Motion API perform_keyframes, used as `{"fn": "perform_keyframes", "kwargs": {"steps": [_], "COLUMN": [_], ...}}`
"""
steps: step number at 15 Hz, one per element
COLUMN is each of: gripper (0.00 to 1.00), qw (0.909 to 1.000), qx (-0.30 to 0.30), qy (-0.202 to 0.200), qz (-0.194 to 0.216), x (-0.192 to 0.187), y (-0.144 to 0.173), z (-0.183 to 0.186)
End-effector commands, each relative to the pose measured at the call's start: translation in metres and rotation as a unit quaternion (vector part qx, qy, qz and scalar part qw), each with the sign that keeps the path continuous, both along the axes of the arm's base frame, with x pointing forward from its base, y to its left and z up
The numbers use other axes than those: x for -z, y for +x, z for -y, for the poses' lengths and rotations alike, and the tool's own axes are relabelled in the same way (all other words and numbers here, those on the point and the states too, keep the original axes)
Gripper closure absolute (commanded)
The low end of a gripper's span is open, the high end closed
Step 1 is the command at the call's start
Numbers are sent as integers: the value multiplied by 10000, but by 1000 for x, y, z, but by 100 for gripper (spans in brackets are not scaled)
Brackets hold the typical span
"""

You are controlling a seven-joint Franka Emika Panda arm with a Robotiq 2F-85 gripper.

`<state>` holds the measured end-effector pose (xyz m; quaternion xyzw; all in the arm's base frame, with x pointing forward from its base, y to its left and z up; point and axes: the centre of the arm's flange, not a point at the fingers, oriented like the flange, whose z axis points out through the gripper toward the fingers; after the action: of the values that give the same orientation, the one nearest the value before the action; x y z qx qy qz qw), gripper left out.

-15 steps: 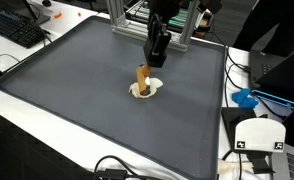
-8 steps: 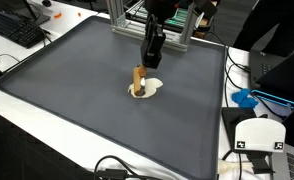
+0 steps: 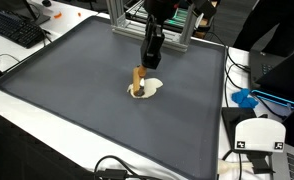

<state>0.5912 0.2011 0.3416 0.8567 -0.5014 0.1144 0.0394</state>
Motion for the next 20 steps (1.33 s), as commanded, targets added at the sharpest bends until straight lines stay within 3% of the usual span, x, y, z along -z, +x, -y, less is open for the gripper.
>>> {"fn": "perform_keyframes", "kwargs": {"steps": [1,14,20], "gripper": [65,65,65], "qw": [9991,9933,9935], "qx": [18,-249,-281], "qy": [350,894,901], "qz": [-225,-695,-638], "x": [22,33,27], "y": [-4,-16,-13], "z": [4,0,-1]}}
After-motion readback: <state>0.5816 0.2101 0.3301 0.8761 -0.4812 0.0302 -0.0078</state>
